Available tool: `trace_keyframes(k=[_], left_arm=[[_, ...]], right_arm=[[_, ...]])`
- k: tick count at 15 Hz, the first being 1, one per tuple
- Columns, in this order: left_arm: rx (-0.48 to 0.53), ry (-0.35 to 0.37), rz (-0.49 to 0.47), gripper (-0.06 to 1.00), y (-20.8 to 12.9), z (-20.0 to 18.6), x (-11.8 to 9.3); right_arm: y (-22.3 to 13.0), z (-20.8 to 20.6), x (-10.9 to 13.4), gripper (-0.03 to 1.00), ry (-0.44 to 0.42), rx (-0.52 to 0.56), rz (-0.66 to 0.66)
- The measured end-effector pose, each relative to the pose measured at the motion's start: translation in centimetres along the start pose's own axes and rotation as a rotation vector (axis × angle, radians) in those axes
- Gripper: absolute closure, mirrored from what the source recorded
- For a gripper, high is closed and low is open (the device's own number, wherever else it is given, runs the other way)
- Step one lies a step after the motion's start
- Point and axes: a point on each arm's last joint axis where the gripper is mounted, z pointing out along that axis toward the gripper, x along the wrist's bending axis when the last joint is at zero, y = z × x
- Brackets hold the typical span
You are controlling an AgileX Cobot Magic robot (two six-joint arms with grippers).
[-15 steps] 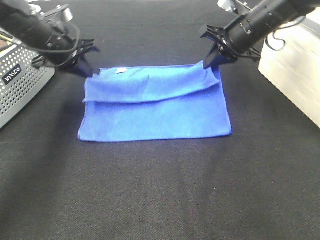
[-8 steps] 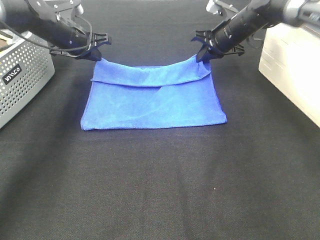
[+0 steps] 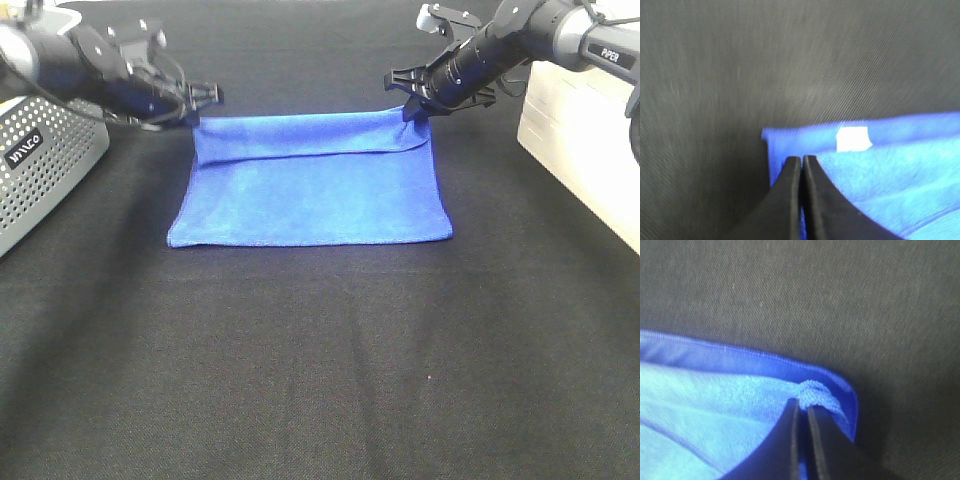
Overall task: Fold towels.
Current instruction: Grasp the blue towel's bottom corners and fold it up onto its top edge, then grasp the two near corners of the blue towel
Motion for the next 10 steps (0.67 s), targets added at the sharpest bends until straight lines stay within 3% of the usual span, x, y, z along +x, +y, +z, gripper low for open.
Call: trace_keyframes(k=[2, 3, 4, 5, 7, 10], left_arm=[[-0.006, 0.003, -0.001, 0.83, -0.1, 0.1, 0.1], [-0.019, 0.005, -0.001, 0.63, 0.1, 0.1, 0.1], [-0.022, 0.006, -0.001, 0.46, 0.1, 0.1, 0.1], [-0.024, 0.005, -0.001, 0.30, 0.3, 0.0, 0.0], [0.000, 0.001, 0.026, 0.18, 0.6, -0.6, -0.1], [0.138, 0.004, 0.148, 0.16, 0.4, -1.9, -0.4]], right_arm=[[-0.4, 0.6, -0.2, 0.82, -0.003, 0.007, 0.004], [-0.6, 0.8, -0.3, 0.65, -0.007, 0.013, 0.011], [-0.5, 0.7, -0.3, 0.40, -0.007, 0.010, 0.022], [-0.4, 0.6, -0.2, 0.26, -0.004, 0.012, 0.024], [-0.2, -0.5, 0.2, 0.17, 0.009, 0.064, 0.009], [0.7, -3.3, 1.1, 0.15, 0.007, 0.144, -0.045]])
